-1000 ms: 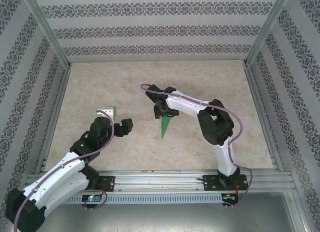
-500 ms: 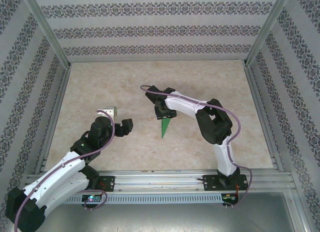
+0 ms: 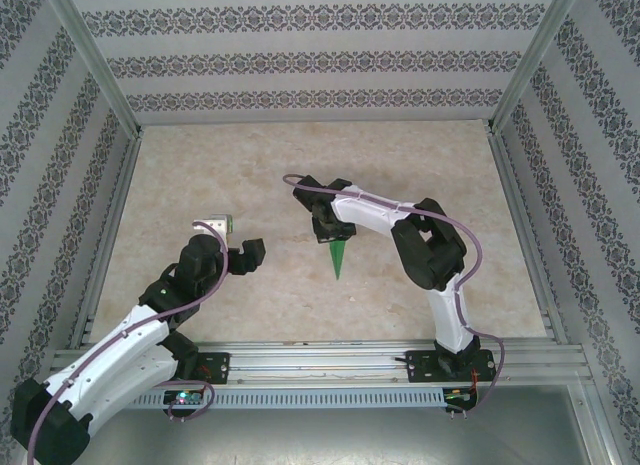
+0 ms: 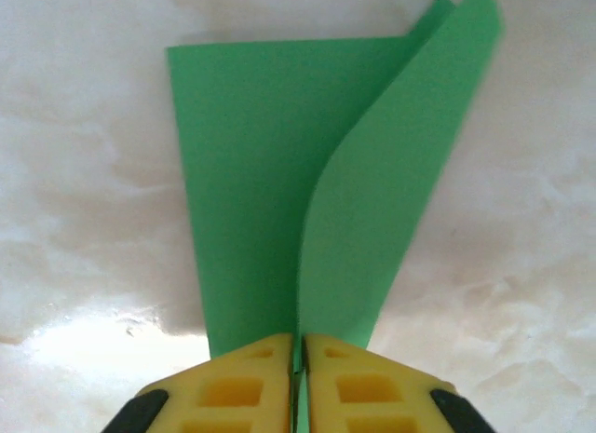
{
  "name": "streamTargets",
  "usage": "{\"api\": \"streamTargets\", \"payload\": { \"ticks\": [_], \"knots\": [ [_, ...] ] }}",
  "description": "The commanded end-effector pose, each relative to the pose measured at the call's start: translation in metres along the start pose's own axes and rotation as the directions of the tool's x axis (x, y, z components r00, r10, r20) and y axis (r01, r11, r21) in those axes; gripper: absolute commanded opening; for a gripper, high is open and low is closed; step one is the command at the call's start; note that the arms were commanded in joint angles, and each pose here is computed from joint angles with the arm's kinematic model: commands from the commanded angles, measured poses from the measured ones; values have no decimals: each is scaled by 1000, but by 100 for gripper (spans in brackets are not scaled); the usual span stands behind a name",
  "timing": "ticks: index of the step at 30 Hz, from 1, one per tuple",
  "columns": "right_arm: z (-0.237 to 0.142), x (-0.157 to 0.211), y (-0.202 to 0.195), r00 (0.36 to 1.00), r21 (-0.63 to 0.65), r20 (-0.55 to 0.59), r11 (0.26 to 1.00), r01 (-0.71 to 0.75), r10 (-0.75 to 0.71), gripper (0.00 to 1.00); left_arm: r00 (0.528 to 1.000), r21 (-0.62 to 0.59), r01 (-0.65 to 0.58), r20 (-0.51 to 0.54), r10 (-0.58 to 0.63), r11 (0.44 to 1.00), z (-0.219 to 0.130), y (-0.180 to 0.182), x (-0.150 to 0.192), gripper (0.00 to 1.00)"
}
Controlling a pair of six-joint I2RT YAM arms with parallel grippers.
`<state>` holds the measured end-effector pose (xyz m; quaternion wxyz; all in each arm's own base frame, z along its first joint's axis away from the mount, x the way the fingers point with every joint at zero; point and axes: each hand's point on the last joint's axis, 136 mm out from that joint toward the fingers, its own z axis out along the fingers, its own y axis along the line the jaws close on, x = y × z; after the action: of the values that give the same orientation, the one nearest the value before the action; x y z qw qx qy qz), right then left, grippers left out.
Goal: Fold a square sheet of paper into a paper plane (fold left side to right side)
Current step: Turn over the paper plane at the center of the table.
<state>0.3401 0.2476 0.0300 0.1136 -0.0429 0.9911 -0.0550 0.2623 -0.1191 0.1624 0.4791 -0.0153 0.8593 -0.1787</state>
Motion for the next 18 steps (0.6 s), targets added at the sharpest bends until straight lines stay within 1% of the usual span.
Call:
{"api": "streamTargets", "payload": {
  "ticks": [1,5,8,11,15,18],
  "knots": [
    [-25,-9,-14,998,9,61,1000,-19,18,7,1000,-37,-9,8,9,999,-4,8,-3,89],
    [-45,-13,-23,993,10,114,1000,-15,14,0,1000,-31,-1,14,1,1000,-6,6,-7,89],
    [-64,-17,-31,986,-3,168,1000,-10,10,0,1000,-24,18,19,-18,1000,-6,5,-9,89],
    [-84,-20,-33,975,-55,223,998,4,9,0,998,-14,52,24,-52,999,-6,2,-12,89],
    [-110,-22,-33,958,-224,282,975,5,60,0,991,23,129,26,-129,991,-6,-5,-16,93],
    [-127,-22,-28,944,-427,301,904,5,137,0,982,63,186,2,-187,980,-3,-13,-18,93]
  ]
}}
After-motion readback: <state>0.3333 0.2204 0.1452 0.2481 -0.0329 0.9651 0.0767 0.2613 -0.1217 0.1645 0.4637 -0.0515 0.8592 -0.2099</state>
